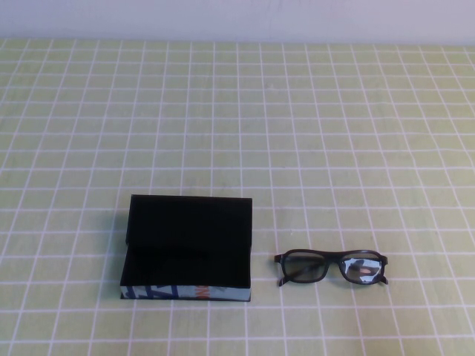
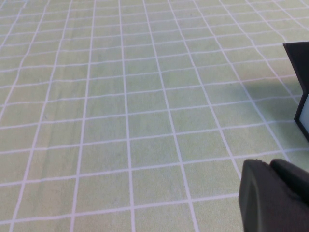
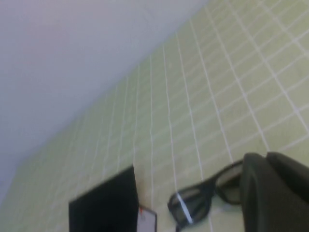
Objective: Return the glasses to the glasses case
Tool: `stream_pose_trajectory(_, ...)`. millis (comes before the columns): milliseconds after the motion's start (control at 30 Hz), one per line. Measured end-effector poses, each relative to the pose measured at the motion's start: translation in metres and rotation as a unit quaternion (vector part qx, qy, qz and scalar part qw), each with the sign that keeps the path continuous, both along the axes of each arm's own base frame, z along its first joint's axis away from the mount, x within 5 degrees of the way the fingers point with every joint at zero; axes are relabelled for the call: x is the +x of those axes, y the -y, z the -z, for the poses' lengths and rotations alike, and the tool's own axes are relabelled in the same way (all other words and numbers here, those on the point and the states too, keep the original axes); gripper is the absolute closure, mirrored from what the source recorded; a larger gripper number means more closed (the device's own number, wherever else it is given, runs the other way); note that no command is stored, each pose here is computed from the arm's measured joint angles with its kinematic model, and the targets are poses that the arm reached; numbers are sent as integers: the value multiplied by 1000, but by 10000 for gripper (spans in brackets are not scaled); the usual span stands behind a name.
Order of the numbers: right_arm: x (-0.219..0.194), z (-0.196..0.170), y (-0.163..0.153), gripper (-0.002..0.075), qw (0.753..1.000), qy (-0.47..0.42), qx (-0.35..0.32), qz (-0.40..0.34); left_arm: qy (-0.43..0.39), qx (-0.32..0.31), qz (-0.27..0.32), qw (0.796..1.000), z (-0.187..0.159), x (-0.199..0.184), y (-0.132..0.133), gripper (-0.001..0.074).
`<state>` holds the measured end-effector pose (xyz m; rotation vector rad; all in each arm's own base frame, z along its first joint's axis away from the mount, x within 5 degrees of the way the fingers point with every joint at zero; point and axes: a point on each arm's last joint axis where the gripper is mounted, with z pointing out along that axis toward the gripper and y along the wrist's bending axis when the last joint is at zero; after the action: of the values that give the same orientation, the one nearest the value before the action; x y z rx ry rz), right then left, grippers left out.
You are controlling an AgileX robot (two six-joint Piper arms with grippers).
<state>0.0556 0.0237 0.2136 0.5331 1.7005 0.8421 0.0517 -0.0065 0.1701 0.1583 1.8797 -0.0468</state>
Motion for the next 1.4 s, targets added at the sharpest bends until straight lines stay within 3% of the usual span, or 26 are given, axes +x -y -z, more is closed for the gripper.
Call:
stream_pose_trajectory(200, 21, -35, -18, 737, 979, -107, -107, -140, 0, 0, 0, 1000, 0, 0, 0, 738)
stream_pose_trajectory(500, 84, -62, -23, 737, 905, -240, -218, -276, 0, 0, 0, 1000, 0, 0, 0, 738)
stream_pose_trajectory(667, 119, -66, -29, 737, 866, -255, -265, -338, 0, 0, 0, 1000, 0, 0, 0, 738)
stream_pose_trajectory(800, 141, -60, -59, 737, 796, -222, -352, -440, 0, 0, 0, 1000, 0, 0, 0, 738)
stream_pose_trajectory(967, 165, -58, -111, 737, 673, -123, -455, -571, 0, 0, 0, 1000, 0, 0, 0, 738)
stream_pose_trajectory(1100, 189, -54, -137, 737, 617, -102, -479, -616, 0, 0, 0, 1000, 0, 0, 0, 738)
stream_pose_trajectory(1267, 226, -39, -144, 736, 537, -124, -540, -636, 0, 0, 0, 1000, 0, 0, 0, 738)
stream_pose_trajectory(1400, 244, -29, -147, 679, 497, -126, -571, -641, 0, 0, 0, 1000, 0, 0, 0, 738)
